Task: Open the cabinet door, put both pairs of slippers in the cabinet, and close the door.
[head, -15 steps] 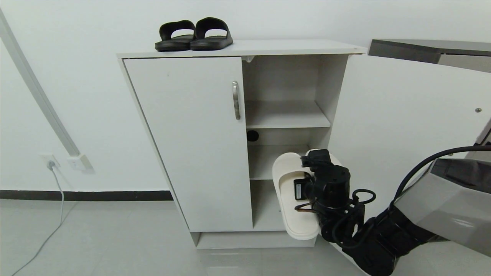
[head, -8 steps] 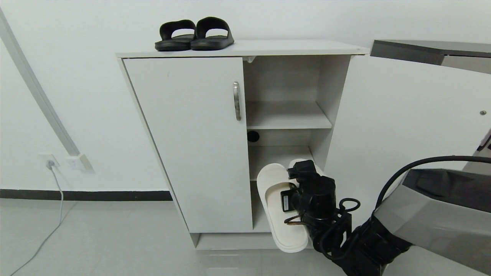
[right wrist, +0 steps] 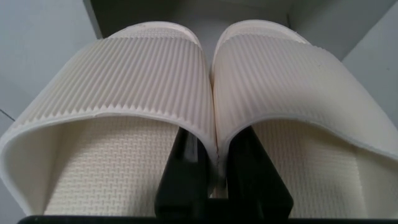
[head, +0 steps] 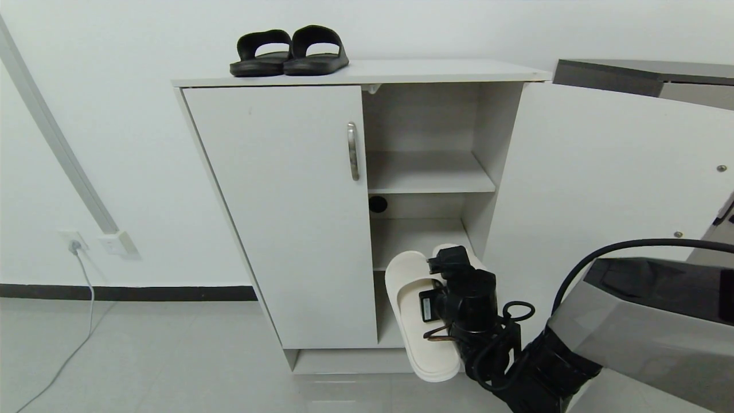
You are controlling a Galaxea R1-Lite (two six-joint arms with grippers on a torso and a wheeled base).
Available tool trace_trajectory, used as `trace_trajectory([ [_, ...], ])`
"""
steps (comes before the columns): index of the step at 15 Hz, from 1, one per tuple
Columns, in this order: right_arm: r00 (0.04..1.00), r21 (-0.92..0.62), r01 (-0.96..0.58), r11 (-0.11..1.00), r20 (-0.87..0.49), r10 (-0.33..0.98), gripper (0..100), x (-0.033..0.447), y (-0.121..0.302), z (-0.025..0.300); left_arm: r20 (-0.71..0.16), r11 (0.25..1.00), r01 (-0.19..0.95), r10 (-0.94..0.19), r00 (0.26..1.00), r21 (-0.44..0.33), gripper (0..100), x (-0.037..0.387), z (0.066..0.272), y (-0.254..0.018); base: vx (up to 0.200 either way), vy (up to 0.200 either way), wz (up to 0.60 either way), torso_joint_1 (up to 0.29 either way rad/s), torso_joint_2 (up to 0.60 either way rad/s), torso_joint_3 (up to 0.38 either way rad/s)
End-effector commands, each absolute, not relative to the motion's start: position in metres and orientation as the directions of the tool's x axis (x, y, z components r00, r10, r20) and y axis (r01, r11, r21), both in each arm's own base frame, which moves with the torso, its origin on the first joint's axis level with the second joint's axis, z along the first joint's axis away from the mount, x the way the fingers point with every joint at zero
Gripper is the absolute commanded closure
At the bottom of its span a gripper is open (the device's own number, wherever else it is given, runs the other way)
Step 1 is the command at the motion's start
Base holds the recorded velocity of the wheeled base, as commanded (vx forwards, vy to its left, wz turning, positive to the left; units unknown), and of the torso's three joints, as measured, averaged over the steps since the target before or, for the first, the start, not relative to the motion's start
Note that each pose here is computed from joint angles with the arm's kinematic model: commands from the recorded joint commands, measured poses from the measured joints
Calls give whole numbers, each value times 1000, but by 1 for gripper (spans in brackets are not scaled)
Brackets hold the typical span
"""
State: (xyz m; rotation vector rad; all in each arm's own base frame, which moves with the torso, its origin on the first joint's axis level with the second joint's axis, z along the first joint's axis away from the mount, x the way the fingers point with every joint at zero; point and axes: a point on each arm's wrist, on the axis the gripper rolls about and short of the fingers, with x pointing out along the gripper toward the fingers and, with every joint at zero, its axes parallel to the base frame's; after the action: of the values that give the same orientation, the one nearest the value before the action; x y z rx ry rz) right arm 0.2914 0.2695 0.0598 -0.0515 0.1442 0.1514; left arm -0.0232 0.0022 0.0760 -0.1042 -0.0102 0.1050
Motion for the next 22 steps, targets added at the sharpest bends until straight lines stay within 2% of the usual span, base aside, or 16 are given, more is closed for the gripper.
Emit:
trace_trajectory([
  [1,977,-44,-156,987,-152,147,100,292,271,55,3,989,-105,106,994,-104,100,-23,76,2,0,0,0,0,0,0],
  [9,980,-17,-174,985,-101,171,100,304,279,69,3,989,-105,106,994,-104,100,-23,76,2,0,0,0,0,3,-145],
  [17,987,-26,-115,993,-116,111,100,337,277,42,3,989,-105,106,994,-101,100,-23,76,2,0,0,0,0,0,-15],
  [22,988,-21,-113,993,-106,110,100,337,277,46,3,989,-105,106,994,-103,100,-23,76,2,0,0,0,0,0,0],
])
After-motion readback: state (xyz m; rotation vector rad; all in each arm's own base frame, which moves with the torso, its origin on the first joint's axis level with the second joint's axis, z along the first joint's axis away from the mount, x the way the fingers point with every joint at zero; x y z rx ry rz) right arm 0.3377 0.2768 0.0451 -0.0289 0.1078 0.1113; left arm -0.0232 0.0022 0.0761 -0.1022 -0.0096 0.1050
